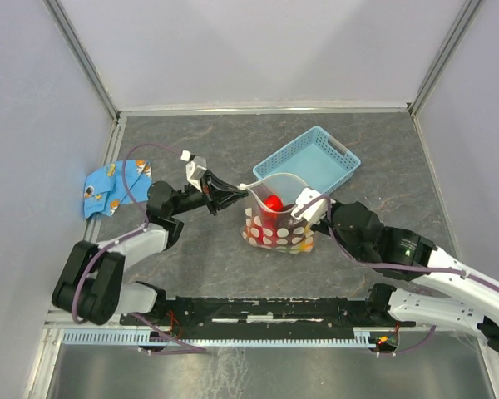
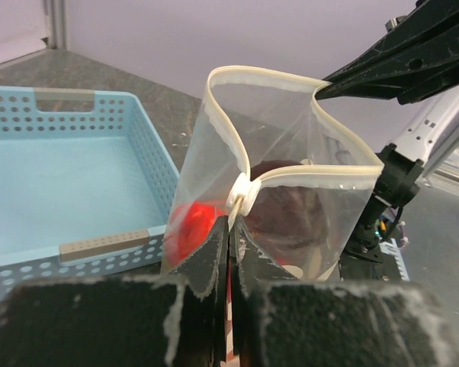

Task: Place the food in the zip-top bag and seal the zipper
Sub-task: Adjust the zipper food storage bag at the center of the board, then zip the zipper food storage bag at the center of the board.

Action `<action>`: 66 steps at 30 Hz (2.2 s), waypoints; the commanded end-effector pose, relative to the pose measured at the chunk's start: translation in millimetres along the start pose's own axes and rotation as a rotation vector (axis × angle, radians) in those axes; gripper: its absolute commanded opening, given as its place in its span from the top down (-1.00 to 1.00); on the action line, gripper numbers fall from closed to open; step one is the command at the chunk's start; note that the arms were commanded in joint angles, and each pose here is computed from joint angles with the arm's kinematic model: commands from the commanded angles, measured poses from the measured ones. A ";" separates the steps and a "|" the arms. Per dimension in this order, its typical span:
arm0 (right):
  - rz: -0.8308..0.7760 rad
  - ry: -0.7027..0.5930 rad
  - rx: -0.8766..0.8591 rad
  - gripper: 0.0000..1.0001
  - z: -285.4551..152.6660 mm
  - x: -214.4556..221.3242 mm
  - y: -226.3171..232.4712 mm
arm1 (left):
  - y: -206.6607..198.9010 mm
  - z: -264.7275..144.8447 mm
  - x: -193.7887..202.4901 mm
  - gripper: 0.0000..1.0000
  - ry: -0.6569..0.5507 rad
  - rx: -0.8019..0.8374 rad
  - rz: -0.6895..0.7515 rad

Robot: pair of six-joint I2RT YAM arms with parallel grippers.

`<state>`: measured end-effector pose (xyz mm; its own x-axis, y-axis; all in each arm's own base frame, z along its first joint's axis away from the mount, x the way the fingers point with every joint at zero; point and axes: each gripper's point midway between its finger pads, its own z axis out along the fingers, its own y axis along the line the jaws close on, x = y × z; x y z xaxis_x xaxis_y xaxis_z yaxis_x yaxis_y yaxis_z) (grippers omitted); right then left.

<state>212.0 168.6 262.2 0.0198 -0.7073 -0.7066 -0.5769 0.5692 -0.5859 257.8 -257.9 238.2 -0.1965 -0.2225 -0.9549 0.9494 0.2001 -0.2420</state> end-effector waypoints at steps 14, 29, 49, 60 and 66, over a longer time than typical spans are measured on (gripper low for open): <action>0.180 0.014 0.094 0.91 -7.2 2.0 -14.0 | 6.8 -19.3 -9.5 0.95 0.003 -0.177 0.153; 0.267 0.131 0.243 0.95 -11.7 32.3 -29.2 | 20.5 -29.2 -15.6 0.95 -0.051 -0.301 0.163; 0.134 -0.182 -0.298 -0.20 12.0 -116.4 23.3 | 14.1 -27.5 -15.4 0.95 -0.018 -0.269 0.164; -0.152 -0.396 -0.408 -0.21 64.6 -177.8 59.7 | 13.3 -28.4 -18.6 0.95 -0.019 -0.277 0.171; -0.213 -0.402 -0.449 -0.15 86.6 -184.2 76.9 | 11.9 -28.1 -19.6 0.95 -0.021 -0.273 0.172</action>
<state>228.9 352.5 282.1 0.3102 -0.6110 -0.7283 -0.8431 0.1772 -0.5078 262.4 -226.2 221.2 -0.1574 -0.1763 -0.9717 0.8521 0.4731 -0.2239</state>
